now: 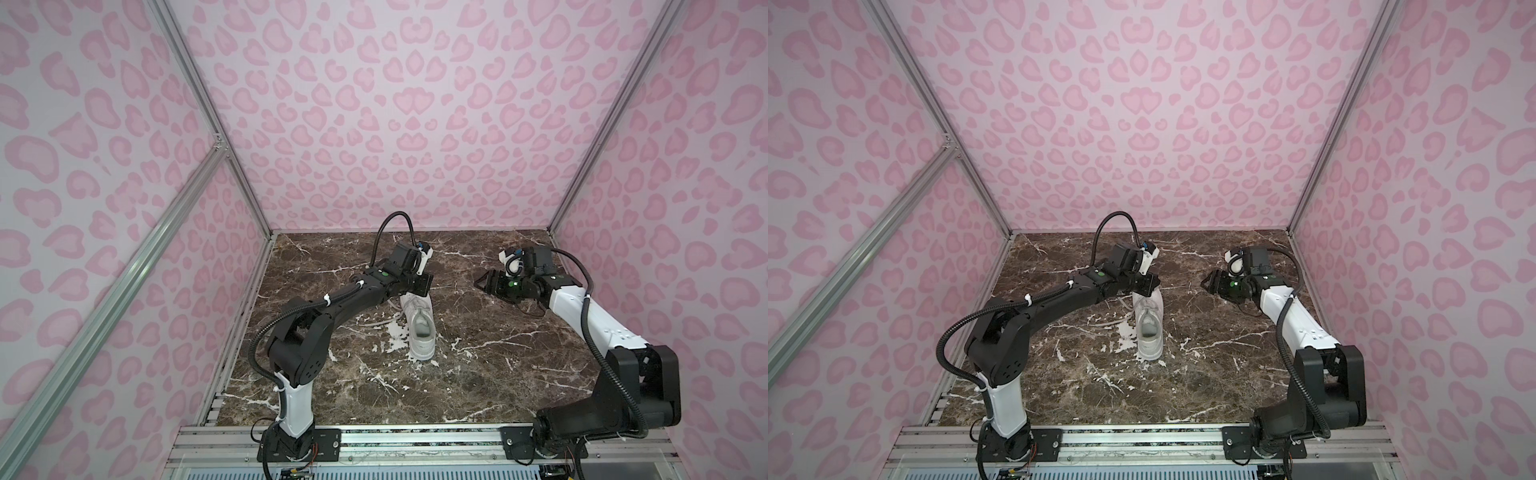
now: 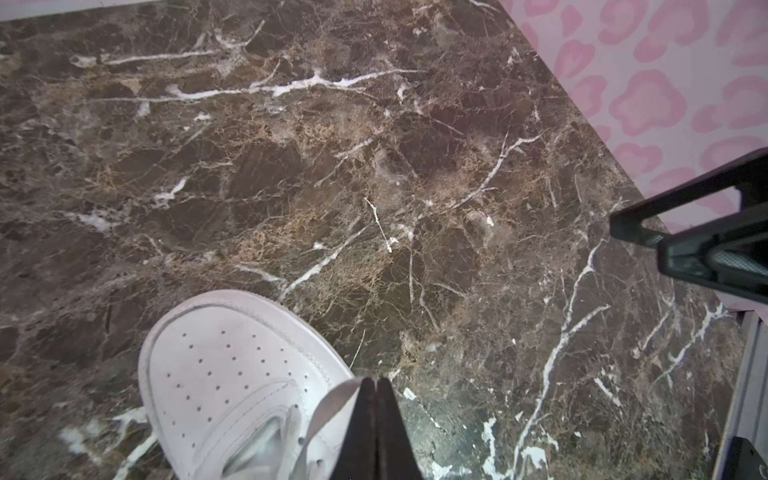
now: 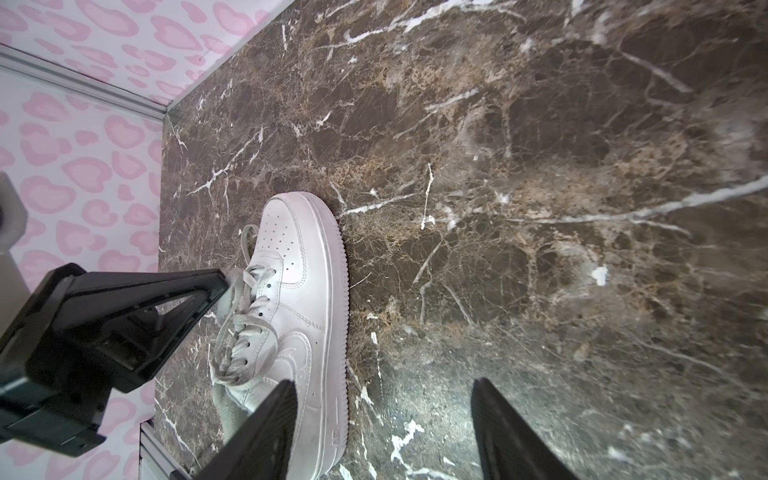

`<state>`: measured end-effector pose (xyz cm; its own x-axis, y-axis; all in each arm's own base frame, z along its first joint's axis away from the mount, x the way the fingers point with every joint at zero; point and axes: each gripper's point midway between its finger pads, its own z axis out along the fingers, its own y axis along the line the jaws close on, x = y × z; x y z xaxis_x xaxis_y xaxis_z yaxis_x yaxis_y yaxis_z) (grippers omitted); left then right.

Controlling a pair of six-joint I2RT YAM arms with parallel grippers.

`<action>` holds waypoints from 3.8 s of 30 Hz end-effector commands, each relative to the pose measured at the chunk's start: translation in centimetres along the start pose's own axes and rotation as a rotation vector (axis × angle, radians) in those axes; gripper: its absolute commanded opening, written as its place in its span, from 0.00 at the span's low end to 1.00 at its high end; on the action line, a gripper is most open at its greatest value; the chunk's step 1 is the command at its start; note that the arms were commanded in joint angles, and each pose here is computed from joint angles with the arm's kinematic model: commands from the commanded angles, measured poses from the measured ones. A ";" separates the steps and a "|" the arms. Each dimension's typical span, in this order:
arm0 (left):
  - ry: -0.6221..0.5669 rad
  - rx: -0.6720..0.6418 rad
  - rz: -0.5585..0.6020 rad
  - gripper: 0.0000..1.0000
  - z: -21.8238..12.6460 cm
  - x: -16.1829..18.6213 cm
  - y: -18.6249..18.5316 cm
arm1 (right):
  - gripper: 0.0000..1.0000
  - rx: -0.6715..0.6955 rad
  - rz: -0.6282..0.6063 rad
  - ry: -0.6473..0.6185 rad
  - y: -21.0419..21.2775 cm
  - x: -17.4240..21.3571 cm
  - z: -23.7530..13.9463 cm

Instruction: Tie the shoes

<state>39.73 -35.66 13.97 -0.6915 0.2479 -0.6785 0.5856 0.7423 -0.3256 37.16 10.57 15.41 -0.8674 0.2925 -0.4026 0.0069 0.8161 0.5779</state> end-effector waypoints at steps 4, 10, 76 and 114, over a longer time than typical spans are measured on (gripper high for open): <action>0.031 0.035 -0.008 0.03 1.2 0.3 -0.6 | 0.68 -0.018 0.002 0.006 0.1 0.0 0.4; 0.080 0.020 -0.019 0.03 2.6 1.8 -0.3 | 0.68 -0.017 0.002 0.006 0.2 -0.1 0.3; 0.217 -0.049 -0.130 0.42 -0.5 10.5 10.0 | 0.68 0.011 -0.015 0.079 2.1 0.5 1.5; 0.140 0.043 -0.181 0.45 -2.6 10.1 7.4 | 0.68 0.007 -0.013 0.080 2.3 1.0 1.5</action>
<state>36.03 -25.87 5.65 -0.8498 0.1974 -0.4888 0.4432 0.7696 -0.4597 36.89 13.41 15.65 -0.9050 0.2420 -0.3500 -0.0005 0.8220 0.5695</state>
